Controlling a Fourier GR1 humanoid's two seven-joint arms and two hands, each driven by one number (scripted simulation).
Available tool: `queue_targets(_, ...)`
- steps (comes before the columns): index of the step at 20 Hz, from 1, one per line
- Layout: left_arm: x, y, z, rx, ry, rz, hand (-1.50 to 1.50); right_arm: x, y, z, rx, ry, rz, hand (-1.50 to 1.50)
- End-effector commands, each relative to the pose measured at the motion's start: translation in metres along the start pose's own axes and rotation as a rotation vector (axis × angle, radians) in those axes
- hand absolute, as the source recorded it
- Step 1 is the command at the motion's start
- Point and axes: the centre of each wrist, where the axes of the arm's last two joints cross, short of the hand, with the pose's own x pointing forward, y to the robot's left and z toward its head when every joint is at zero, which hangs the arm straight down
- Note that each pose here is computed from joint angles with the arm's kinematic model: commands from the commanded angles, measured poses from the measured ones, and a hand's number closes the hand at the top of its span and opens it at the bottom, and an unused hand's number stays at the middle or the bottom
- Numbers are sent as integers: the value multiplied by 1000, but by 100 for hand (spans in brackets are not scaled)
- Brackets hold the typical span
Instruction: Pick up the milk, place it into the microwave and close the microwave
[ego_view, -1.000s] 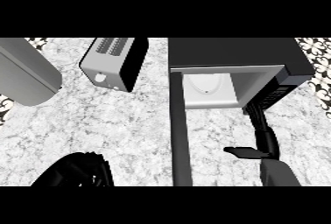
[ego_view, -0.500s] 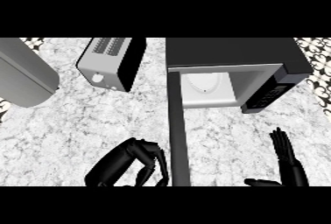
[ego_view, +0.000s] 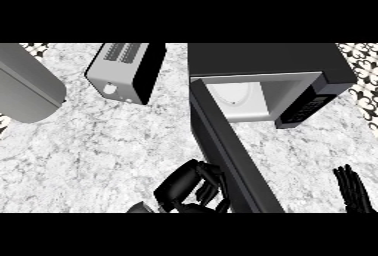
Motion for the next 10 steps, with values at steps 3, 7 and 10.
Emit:
queue_targets(3,-42,-37,1,56,-42,-59,150,41,-23,3,69,-113,-103,-150)
queue_targets(7,-42,-41,-12,90,-68,-36,150,62,-8,3,92,-142,-153,-150)
queue_targets(10,-44,-44,-19,99,-34,-29,150,84,-24,-12,139,-158,-136,-150)
